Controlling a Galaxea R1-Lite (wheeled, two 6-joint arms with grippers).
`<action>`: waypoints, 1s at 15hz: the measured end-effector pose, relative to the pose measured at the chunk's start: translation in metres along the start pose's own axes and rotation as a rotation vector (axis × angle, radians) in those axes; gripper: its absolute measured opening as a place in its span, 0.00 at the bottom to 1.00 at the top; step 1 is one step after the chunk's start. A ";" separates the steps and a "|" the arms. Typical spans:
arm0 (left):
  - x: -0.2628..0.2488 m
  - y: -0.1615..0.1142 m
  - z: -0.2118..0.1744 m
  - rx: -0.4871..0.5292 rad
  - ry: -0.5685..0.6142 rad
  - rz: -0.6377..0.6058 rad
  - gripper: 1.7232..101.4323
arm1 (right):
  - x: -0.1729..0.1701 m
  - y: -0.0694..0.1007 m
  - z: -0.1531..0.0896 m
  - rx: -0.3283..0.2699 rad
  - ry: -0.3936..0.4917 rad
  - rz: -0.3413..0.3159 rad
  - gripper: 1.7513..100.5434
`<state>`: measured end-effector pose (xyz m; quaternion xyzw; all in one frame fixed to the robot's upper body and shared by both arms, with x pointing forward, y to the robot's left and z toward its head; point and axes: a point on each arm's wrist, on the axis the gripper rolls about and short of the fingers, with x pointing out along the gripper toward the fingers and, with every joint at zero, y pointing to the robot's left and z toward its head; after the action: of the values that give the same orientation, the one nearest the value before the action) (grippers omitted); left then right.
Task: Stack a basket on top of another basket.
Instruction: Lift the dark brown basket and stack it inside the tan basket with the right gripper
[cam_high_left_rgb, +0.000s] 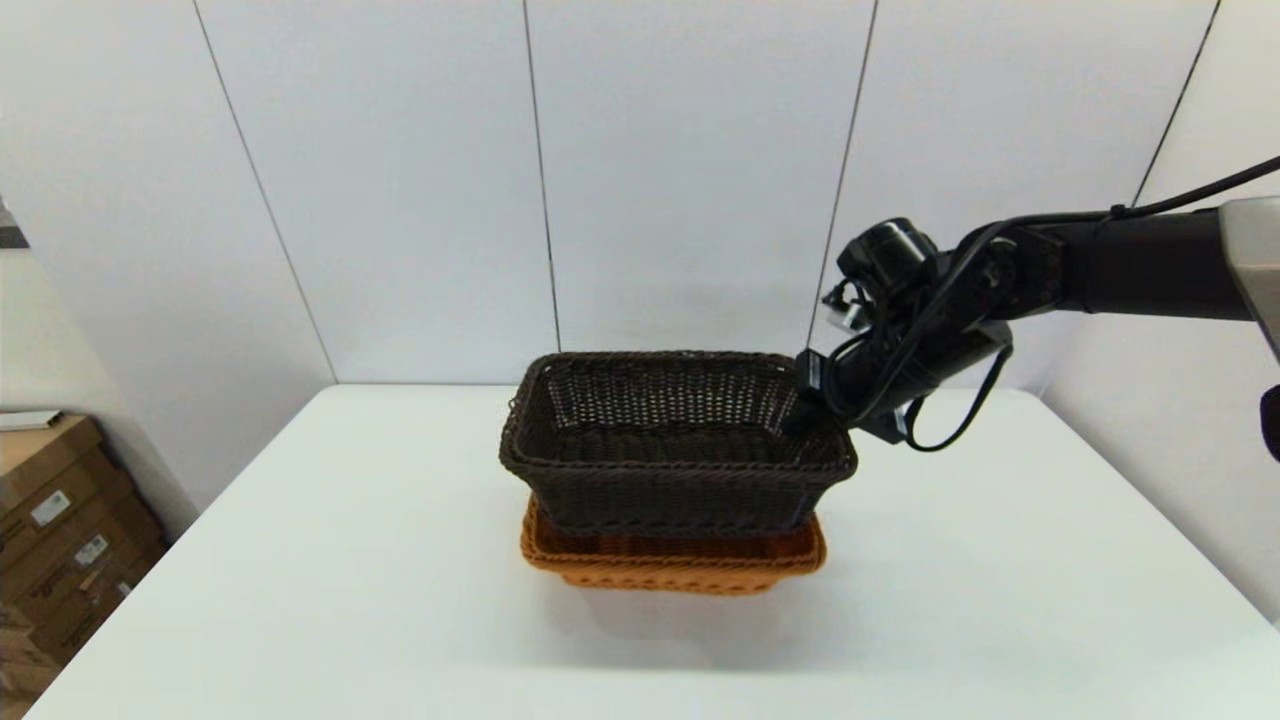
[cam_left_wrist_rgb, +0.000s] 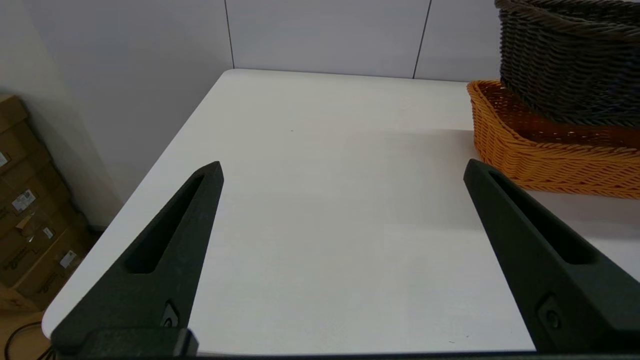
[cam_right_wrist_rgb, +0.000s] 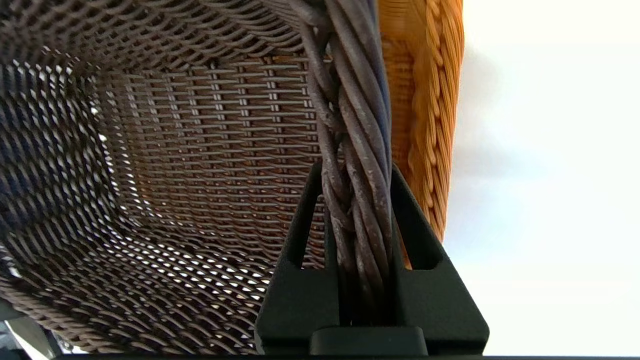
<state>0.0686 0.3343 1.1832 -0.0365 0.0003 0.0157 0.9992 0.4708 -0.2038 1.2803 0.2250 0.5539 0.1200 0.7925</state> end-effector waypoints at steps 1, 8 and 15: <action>0.000 0.000 0.000 0.000 0.000 0.000 0.96 | 0.002 -0.001 0.000 0.002 0.003 -0.001 0.14; 0.000 0.000 0.000 0.000 0.000 0.000 0.96 | 0.014 -0.005 0.002 -0.005 -0.022 0.007 0.14; 0.000 0.000 0.000 0.000 0.000 0.000 0.96 | 0.028 -0.009 0.001 -0.009 -0.035 -0.006 0.14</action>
<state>0.0686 0.3343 1.1832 -0.0365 0.0003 0.0158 0.9992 0.4816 -0.2000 1.2531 0.2216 0.5399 0.1162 0.8037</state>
